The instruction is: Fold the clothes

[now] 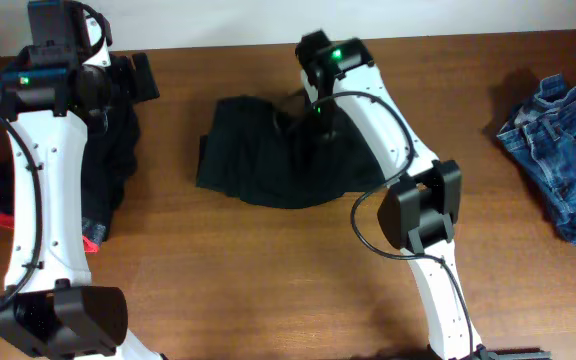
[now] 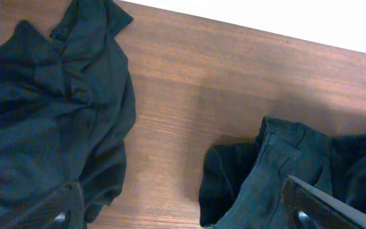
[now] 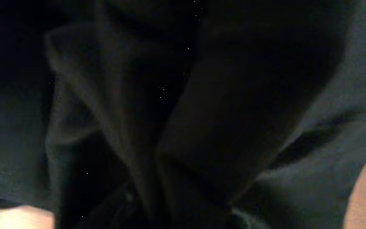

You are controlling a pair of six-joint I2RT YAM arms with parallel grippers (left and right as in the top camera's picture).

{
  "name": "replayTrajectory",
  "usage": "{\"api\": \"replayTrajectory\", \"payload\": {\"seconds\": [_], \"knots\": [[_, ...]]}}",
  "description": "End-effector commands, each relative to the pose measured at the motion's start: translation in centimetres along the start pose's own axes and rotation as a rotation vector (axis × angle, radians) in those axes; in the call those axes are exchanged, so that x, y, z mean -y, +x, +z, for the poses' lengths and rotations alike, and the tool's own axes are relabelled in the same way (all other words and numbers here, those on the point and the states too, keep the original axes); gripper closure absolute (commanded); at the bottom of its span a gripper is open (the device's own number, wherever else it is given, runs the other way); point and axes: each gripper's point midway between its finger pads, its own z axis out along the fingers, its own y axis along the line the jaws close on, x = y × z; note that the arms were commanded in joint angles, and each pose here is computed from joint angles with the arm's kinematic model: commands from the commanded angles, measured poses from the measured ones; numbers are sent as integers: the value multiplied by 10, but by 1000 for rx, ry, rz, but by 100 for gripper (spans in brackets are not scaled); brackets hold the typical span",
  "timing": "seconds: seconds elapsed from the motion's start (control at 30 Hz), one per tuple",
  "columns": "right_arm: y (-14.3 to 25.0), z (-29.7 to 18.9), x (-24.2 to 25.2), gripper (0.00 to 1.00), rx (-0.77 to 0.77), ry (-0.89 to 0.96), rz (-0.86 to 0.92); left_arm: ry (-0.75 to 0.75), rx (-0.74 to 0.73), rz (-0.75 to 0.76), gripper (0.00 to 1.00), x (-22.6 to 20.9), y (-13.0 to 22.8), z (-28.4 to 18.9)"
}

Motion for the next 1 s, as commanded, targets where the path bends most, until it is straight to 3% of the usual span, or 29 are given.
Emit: {"api": "replayTrajectory", "payload": {"seconds": [0.0, 0.3, 0.37, 0.4, 0.47, 0.63, 0.97], "knots": [[-25, -68, -24, 88, 190, -142, -10, -12, 23, -8, 1, -3, -4, -9], [-37, -102, -57, 91, 294, -250, -43, -5, -34, -9, 4, -2, 9, -8], [-39, -102, -66, 92, 301, -268, -56, -10, -79, -12, 22, -3, 20, -8], [-40, -103, -68, 92, 310, -269, -61, -1, -113, -14, 44, -2, 28, -7], [-43, -104, -69, 93, 321, -271, -55, 40, -174, -20, 76, 4, 42, -5], [-45, -105, -68, 94, 328, -272, -52, 205, -314, -23, 99, 38, 82, 13], [-44, -103, -56, 95, 317, -265, -28, 593, -299, 62, 99, 121, 122, 61]]}}
